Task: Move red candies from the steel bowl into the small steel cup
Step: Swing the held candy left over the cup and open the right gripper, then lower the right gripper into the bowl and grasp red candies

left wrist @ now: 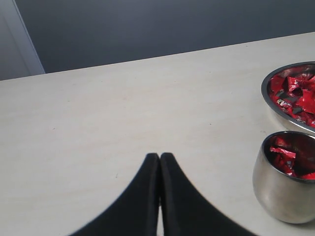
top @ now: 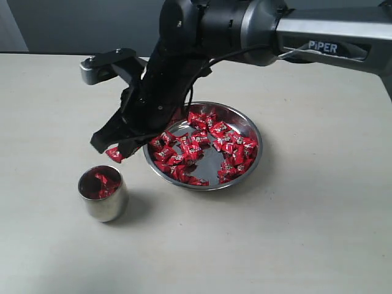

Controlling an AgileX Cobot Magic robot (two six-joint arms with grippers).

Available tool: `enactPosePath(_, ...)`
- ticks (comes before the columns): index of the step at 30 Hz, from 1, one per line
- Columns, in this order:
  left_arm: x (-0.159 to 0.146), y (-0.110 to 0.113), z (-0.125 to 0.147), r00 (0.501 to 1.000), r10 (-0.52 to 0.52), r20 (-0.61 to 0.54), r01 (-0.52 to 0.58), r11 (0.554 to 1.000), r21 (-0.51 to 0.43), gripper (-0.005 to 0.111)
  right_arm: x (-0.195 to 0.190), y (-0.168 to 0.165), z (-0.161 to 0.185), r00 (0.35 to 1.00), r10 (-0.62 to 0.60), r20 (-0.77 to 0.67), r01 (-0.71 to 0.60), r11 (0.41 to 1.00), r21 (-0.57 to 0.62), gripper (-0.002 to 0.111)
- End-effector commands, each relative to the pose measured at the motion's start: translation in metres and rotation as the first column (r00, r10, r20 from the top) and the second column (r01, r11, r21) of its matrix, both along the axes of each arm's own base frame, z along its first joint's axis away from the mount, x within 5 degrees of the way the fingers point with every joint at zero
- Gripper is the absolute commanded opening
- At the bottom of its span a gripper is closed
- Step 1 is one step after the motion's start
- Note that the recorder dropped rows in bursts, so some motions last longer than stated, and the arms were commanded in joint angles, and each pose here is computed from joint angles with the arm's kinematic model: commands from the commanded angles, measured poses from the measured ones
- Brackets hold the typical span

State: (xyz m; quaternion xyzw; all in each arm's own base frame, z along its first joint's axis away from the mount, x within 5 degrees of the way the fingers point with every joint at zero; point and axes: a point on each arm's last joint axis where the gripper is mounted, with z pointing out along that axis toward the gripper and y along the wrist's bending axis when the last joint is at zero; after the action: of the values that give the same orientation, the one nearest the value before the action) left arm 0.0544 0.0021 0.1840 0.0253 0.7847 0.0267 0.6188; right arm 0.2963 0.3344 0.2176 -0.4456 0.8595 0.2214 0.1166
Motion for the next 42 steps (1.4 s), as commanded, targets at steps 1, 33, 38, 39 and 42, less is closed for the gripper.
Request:
enactPosePath(1, 0.000, 0.000, 0.001, 1.000, 0.003, 0.015, -0.003, 1.000, -0.005, 0.000, -0.016, 0.014, 0.005, 0.997, 0.069, 0.030, -0.069, 0.997, 0.018, 0.004)
enactPosePath(33, 0.000, 0.000, 0.001, 1.000, 0.003, 0.015, -0.003, 1.000, -0.005, 0.000, 0.033, -0.036, -0.010, 0.979, -0.140, 0.147, 0.169, 0.962, -0.212, 0.031)
enactPosePath(38, 0.000, 0.000, 0.001, 1.000, 0.003, 0.015, -0.003, 1.000, -0.005, 0.000, 0.049, -0.055, -0.028, 0.977, -0.189, 0.098, 0.209, 0.941, -0.267, 0.031)
enactPosePath(39, 0.000, 0.000, 0.001, 1.000, 0.003, 0.015, -0.003, 1.000, -0.005, 0.000, 0.051, -0.057, -0.032, 0.977, -0.193, 0.087, 0.210, 0.938, -0.276, 0.031)
enactPosePath(42, 0.000, 0.000, 0.001, 1.000, 0.003, 0.015, -0.003, 1.000, -0.005, 0.000, 0.053, -0.061, -0.047, 0.979, -0.201, 0.047, 0.205, 0.926, -0.316, 0.031)
